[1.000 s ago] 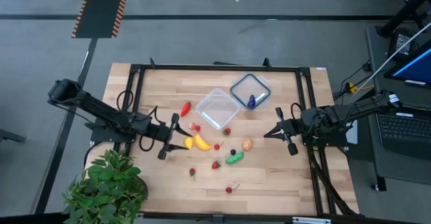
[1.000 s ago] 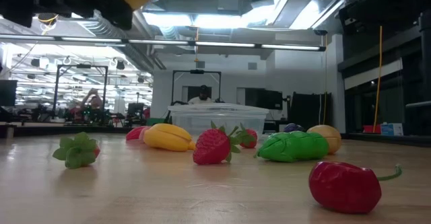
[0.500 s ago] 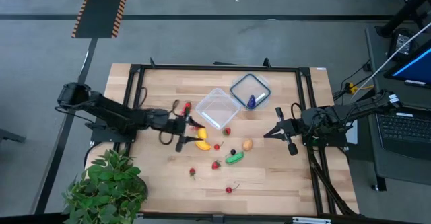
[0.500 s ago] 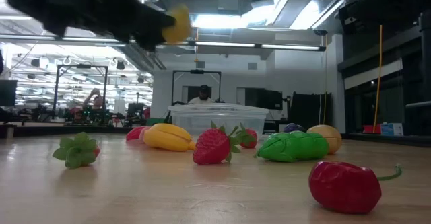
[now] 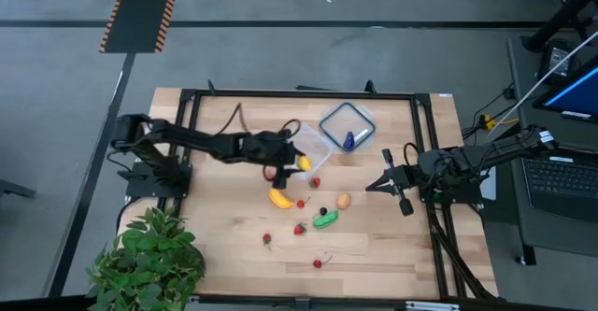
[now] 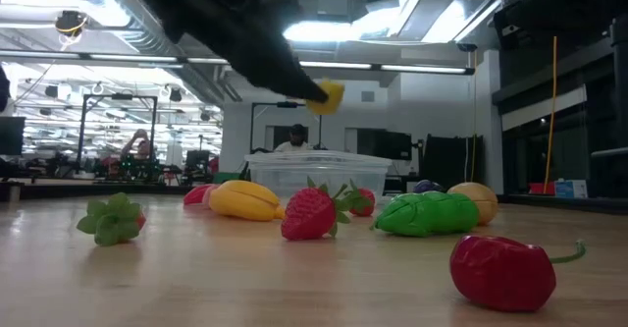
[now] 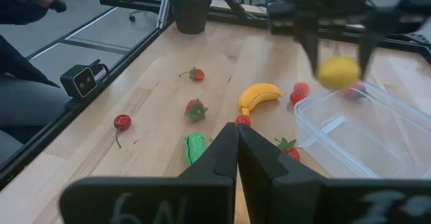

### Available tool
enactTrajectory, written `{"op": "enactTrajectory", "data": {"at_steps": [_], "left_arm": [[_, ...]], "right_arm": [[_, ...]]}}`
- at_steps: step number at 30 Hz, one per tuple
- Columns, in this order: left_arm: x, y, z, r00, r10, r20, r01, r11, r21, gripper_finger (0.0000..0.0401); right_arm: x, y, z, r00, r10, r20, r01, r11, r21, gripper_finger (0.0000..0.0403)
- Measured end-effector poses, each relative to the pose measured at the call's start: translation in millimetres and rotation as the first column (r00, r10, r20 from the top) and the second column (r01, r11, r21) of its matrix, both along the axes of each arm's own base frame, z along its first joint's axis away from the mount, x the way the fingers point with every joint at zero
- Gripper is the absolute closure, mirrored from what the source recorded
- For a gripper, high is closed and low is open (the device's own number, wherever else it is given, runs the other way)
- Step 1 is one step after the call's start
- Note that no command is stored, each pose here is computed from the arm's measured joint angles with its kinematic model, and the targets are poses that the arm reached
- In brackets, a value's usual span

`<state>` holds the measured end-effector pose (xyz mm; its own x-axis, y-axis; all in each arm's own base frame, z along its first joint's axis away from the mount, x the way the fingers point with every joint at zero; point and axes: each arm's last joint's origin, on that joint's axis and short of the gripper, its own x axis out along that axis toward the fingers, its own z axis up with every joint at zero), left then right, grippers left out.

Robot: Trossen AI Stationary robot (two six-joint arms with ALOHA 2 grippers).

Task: Pick and placing Produce into tupperware
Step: Put the yellow lemon into the transparent container

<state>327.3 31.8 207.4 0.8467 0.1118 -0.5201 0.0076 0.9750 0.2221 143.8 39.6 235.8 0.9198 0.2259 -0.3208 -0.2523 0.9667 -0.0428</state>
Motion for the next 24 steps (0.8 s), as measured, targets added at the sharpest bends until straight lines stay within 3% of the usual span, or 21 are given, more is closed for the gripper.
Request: {"op": "enactTrajectory", "data": {"at_steps": [6, 13, 24], "left_arm": [[17.3, 31.6, -4.8, 0.982, 0.103, -0.159, -0.095, 0.994, 0.062, 0.0198], [18.5, 60.3, -0.8, 0.963, 0.151, -0.224, -0.135, 0.987, 0.085, 0.0198], [8.1, 84.6, 3.9, 0.942, 0.123, -0.311, -0.129, 0.992, 0.001, 0.0198]], "right_arm": [[0.0, 0.0, 0.0, 1.0, 0.0, 0.0, 0.0, 1.0, 0.0, 0.0389], [0.0, 0.0, 0.1, 1.0, 0.0, 0.001, 0.0, 1.0, 0.0, 0.0389], [0.6, 0.1, 1.8, 1.0, -0.003, 0.019, 0.003, 1.0, 0.003, 0.0389]]}}
